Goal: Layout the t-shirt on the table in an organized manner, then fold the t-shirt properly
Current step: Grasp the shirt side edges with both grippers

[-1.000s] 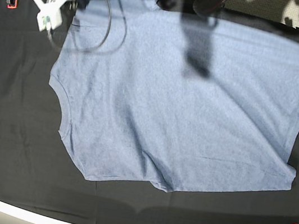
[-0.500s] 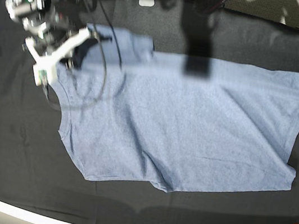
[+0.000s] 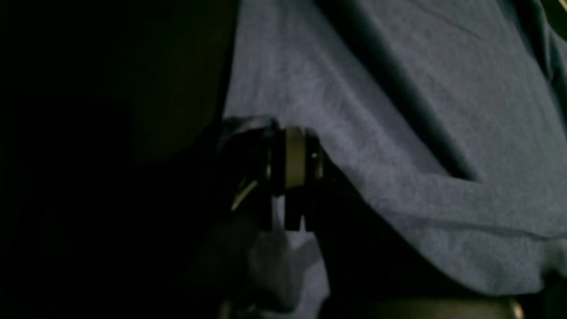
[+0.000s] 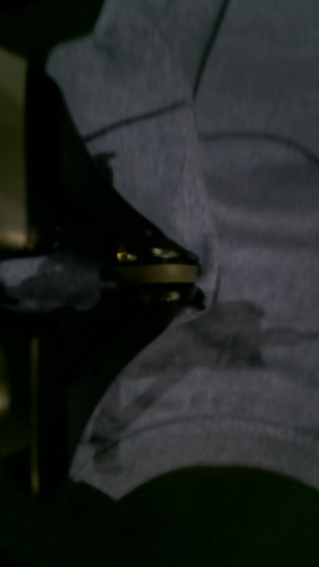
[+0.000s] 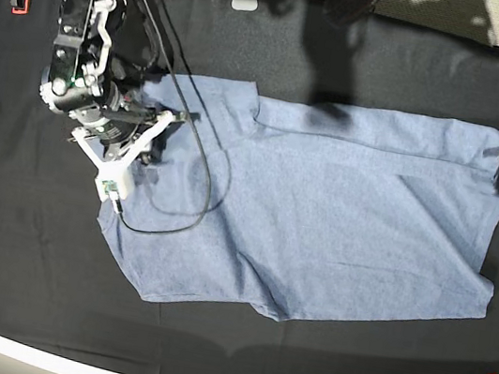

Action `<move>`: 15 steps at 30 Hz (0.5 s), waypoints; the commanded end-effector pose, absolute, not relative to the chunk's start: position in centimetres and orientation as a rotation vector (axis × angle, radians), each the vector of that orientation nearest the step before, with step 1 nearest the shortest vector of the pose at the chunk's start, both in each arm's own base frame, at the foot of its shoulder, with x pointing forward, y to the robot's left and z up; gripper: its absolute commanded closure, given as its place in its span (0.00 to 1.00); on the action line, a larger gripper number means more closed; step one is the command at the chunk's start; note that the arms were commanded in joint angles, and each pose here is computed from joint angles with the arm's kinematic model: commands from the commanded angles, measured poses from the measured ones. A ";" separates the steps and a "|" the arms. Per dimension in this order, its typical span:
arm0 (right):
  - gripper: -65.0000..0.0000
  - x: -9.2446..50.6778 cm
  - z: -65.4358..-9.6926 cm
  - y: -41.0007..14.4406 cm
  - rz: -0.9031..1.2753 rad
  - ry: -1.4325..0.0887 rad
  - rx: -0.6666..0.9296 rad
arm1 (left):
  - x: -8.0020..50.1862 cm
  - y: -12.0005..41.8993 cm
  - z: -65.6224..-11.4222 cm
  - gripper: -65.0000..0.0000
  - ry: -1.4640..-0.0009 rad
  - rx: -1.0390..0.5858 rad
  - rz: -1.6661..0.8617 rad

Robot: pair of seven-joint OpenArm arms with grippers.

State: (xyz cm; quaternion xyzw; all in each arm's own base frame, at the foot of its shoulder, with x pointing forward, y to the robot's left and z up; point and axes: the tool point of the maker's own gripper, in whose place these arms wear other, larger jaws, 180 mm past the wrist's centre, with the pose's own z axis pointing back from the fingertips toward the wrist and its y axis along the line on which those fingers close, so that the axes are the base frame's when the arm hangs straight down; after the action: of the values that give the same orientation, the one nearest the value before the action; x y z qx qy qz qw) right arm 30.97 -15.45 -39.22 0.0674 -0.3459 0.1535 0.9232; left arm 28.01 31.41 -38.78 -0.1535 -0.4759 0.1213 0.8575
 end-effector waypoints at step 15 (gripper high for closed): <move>0.63 31.6 -36.9 -19.9 0.356 -0.709 0.062 | 27.2 34.4 -36.2 0.57 -0.894 -0.293 0.080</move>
State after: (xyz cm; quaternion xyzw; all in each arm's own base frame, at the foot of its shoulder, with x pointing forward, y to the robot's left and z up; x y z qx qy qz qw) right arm 30.49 -19.73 -38.42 0.0354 -0.3199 0.1638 0.9325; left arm 26.47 33.86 -37.64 -0.1450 -0.4113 0.0458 0.8987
